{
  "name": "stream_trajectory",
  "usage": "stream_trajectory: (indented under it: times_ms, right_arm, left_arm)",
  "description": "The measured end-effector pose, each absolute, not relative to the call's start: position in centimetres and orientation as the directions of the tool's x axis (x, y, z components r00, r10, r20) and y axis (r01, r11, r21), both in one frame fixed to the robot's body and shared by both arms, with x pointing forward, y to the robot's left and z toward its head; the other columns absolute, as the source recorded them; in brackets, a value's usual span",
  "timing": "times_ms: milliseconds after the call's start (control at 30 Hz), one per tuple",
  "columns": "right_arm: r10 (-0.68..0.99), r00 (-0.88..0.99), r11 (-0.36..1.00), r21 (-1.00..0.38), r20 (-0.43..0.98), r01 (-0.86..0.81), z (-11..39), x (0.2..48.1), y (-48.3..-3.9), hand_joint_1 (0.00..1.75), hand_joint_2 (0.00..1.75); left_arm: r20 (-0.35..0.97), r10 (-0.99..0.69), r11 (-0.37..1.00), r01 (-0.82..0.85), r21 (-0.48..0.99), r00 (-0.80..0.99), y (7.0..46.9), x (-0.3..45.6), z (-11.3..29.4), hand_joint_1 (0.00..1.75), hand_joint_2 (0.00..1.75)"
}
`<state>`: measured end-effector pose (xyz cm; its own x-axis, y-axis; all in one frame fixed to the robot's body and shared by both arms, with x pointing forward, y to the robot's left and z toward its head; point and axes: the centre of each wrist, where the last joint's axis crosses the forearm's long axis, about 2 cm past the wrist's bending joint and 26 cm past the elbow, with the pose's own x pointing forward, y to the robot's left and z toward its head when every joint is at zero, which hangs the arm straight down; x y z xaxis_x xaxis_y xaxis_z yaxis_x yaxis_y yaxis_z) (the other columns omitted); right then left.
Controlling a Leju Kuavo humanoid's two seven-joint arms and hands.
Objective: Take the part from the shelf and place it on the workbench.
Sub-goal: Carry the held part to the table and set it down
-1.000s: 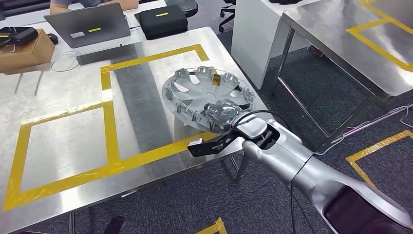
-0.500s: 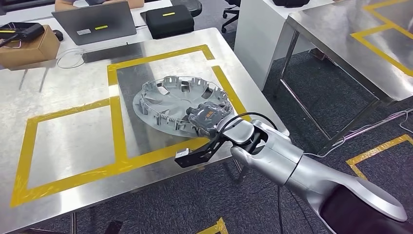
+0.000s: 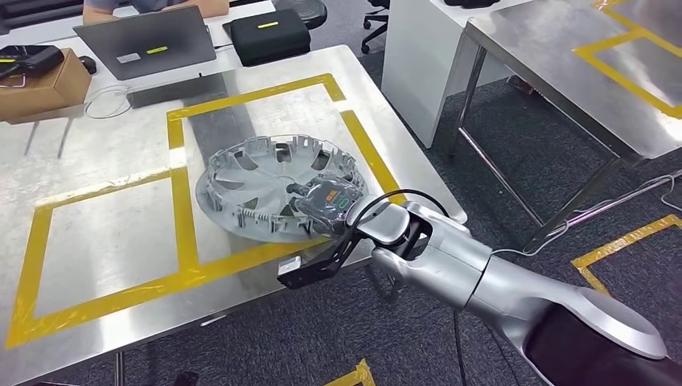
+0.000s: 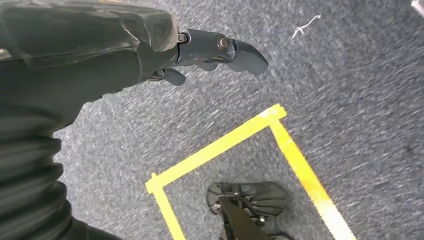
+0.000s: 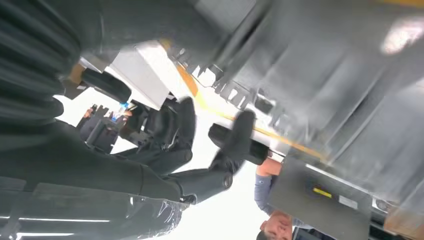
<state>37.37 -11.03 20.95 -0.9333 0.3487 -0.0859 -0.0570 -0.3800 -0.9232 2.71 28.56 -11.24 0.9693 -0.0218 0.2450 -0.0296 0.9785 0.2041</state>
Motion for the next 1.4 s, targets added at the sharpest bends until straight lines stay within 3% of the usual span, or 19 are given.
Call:
stream_trajectory:
  times_ms: [100,233,1200,1400]
  right_arm:
    - [0.349,-0.934,-0.377,-0.924,-0.070,-0.071,21.1,37.5,-11.0,0.00,0.00]
    - [0.351,-0.934,-0.379,-0.922,-0.063,-0.080,21.2,37.5,-11.0,0.00,0.00]
    - [0.358,-0.932,-0.408,-0.908,-0.063,-0.096,21.1,37.3,-10.8,0.00,0.00]
    - [0.420,-0.891,-0.404,-0.915,-0.175,-0.010,20.4,37.0,-11.1,0.00,0.00]
  left_arm:
    - [0.244,-0.017,0.975,-0.038,0.217,0.970,28.7,2.8,-11.2,0.00,1.75]
    - [0.241,-0.009,0.976,-0.044,0.213,0.970,28.7,2.8,-11.2,0.00,0.00]
    - [0.229,0.008,0.965,-0.068,0.252,0.973,30.1,2.2,-11.3,0.00,0.00]
    - [0.234,0.014,0.964,-0.075,0.254,0.972,30.0,2.1,-11.3,0.00,0.00]
